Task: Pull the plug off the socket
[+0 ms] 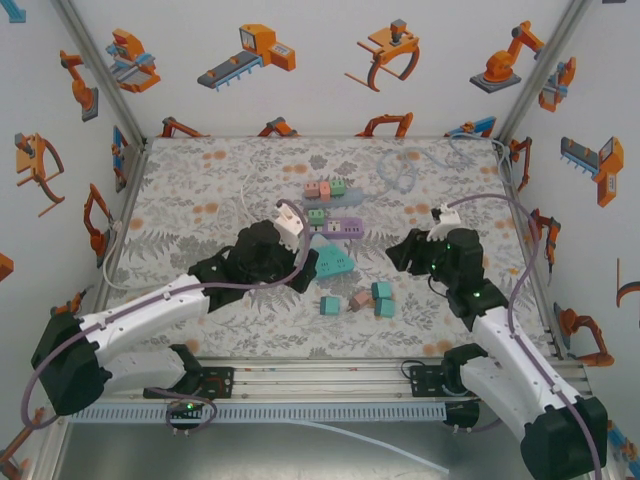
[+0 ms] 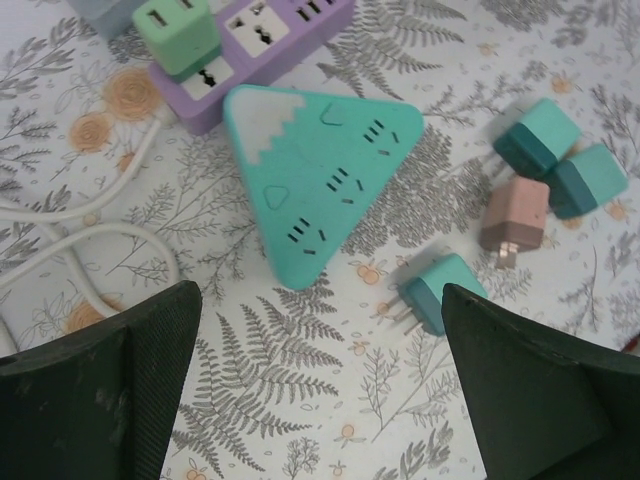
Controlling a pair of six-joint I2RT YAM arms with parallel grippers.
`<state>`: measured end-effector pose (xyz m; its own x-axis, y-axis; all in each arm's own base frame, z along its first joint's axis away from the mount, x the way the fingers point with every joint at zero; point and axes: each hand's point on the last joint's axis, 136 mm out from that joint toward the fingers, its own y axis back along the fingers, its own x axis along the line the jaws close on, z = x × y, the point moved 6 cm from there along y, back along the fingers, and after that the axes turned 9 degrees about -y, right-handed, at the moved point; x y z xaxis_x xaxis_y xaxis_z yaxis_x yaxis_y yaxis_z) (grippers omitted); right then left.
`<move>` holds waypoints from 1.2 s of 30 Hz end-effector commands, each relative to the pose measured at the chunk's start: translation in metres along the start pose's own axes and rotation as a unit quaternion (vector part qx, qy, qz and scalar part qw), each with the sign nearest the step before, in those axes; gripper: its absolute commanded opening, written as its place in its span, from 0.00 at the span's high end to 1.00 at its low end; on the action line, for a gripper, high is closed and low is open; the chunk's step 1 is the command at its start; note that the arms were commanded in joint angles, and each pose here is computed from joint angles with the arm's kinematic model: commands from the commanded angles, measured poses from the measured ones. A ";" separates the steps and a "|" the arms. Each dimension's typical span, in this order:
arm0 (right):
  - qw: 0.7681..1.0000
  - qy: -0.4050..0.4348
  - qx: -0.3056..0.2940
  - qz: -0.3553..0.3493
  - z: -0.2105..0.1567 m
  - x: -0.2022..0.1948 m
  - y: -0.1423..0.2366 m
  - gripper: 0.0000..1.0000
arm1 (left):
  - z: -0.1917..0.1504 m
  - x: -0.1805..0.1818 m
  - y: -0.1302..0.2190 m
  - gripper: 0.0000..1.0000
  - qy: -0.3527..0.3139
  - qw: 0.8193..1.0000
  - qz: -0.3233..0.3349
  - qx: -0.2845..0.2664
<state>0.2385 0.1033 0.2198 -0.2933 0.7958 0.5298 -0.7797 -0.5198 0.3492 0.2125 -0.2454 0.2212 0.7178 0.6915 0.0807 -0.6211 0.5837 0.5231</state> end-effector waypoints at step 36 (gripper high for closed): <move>0.750 0.539 0.208 0.322 -0.018 0.092 -0.228 0.44 | -0.009 0.157 -0.096 0.03 0.301 0.951 0.077 -0.002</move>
<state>0.3759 0.2964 0.1761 -0.9848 0.0235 -0.1723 -0.1234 -0.7926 0.5971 0.3766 -0.1865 0.1742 0.2903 0.8901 -0.3513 -0.7130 0.4461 0.5410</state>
